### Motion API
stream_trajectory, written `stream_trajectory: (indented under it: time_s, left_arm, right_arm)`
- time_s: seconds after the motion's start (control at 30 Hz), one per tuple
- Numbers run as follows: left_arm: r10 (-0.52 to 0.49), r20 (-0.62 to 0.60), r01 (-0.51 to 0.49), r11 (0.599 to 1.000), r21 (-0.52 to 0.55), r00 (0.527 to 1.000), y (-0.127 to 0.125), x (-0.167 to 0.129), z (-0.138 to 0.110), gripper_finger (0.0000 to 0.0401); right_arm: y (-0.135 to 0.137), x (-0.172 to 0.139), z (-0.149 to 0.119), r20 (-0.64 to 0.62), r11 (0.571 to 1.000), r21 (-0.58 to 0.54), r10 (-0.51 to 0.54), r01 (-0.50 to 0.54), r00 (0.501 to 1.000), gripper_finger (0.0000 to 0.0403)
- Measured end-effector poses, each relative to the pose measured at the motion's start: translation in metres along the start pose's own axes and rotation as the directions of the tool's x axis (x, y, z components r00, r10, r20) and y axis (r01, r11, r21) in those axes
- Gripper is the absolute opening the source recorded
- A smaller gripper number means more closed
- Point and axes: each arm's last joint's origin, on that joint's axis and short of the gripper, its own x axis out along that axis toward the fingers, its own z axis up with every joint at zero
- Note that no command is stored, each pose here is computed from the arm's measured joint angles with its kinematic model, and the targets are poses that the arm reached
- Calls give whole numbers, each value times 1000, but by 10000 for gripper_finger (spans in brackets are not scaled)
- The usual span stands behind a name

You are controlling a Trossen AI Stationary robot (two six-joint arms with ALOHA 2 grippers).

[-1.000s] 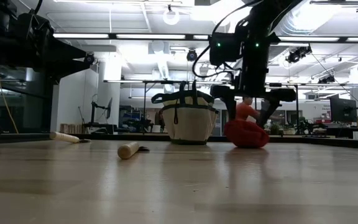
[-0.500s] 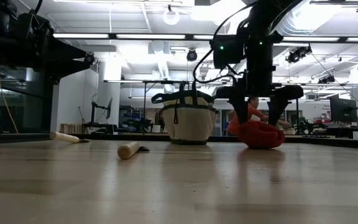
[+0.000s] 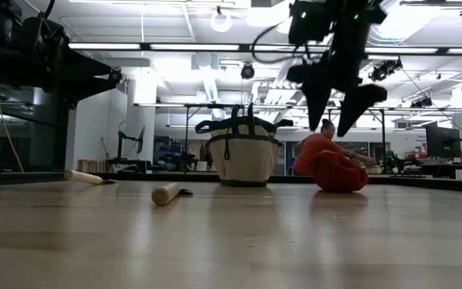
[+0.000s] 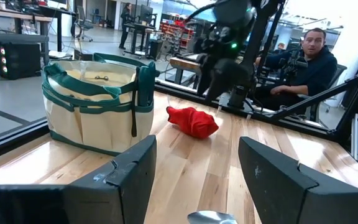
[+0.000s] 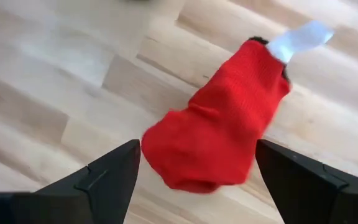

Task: Pick & Place Garden tools in Gardening bag
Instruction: Put the brown trowel into the gardening bag

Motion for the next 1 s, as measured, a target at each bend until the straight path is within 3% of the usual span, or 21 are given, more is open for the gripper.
stream_trajectory:
  time_s: [0.27,0.63,1.0]
  left_arm:
    - [0,0,0,1000,0,1000,0,0,0,223]
    - [0,0,0,1000,0,1000,0,0,0,223]
    - [0,0,0,1000,0,1000,0,0,0,223]
  right_arm:
    - [-14,-16,-24,61,991,-130,6,2,998,311]
    - [-49,-16,-70,168,969,-175,206,-177,964,311]
    - [-95,-30,-111,273,870,-300,472,-392,838,311]
